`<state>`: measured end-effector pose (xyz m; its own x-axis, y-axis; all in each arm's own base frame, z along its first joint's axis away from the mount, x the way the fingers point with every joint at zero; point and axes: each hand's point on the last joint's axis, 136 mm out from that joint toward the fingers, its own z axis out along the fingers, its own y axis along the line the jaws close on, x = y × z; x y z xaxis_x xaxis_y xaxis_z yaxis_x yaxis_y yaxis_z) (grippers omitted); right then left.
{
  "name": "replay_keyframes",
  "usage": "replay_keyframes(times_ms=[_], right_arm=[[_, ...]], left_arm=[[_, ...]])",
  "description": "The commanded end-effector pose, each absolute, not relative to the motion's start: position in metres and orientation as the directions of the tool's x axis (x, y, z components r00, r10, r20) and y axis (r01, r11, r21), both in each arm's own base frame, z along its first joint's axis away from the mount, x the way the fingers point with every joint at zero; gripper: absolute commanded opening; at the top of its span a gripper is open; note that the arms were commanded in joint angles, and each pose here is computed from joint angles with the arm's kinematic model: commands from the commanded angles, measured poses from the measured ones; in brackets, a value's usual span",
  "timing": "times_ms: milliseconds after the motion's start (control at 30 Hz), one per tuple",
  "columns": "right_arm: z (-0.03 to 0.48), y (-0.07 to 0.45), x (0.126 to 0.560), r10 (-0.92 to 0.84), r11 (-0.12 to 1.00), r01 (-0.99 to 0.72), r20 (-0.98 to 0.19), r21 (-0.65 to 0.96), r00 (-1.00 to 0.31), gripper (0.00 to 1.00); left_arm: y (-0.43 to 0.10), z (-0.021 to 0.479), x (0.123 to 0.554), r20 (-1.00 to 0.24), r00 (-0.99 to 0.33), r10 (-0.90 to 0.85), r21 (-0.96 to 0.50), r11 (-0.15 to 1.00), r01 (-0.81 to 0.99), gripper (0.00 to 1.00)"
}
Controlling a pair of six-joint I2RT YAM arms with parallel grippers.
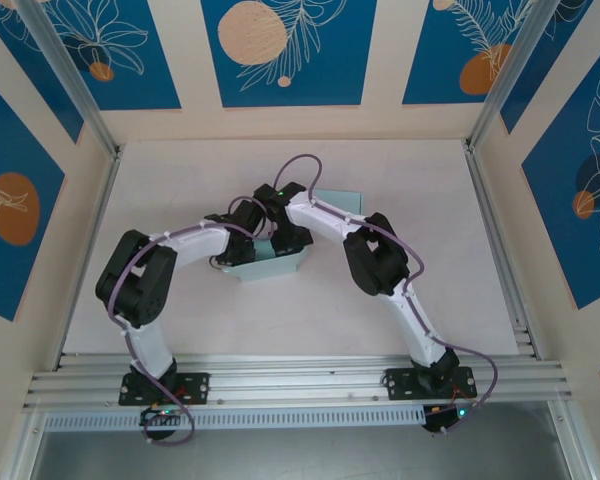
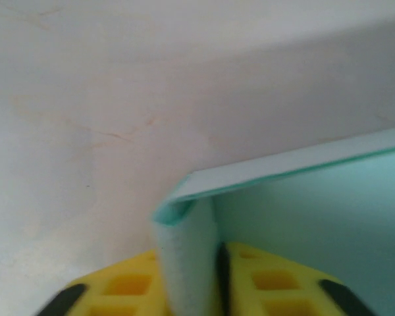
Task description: Fold the paper box
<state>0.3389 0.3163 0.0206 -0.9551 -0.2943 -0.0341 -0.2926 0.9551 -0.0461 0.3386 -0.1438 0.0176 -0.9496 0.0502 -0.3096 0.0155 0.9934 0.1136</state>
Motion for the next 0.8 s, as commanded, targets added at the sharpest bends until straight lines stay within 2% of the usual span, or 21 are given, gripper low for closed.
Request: replay_keyframes(times_ms=[0,67,367,500,633,767], right_arm=[[-0.009,0.317,0.289,-0.431,0.892,-0.441,0.105,-0.102,-0.896,0.03],[-0.009,0.311,0.29,-0.424,0.894,-0.435,0.106,-0.111,-0.899,0.03],[-0.009,0.29,0.283,-0.396,0.903,-0.41,0.12,-0.131,-0.91,0.03],[-0.013,0.288,0.281,-0.393,0.902,-0.41,0.136,-0.135,-0.909,0.03],[-0.012,0.294,0.284,-0.392,0.905,-0.407,0.128,-0.121,-0.911,0.03],[-0.011,0.301,0.288,-0.395,0.905,-0.408,0.118,-0.12,-0.911,0.03]], left_arm=[[-0.102,-0.021,0.3,-0.119,-0.99,0.07,0.341,0.94,0.025,0.05],[-0.101,-0.022,0.299,-0.111,-0.992,0.065,0.357,0.934,0.021,0.02],[-0.099,-0.027,0.291,-0.005,-0.993,0.116,0.525,0.846,0.096,0.02],[-0.101,-0.024,0.294,-0.034,-0.993,0.116,0.518,0.852,0.082,0.02],[-0.106,-0.012,0.302,-0.077,-0.987,0.142,0.486,0.87,0.087,0.16],[-0.123,0.007,0.312,-0.149,-0.977,0.152,0.378,0.922,0.086,0.4]])
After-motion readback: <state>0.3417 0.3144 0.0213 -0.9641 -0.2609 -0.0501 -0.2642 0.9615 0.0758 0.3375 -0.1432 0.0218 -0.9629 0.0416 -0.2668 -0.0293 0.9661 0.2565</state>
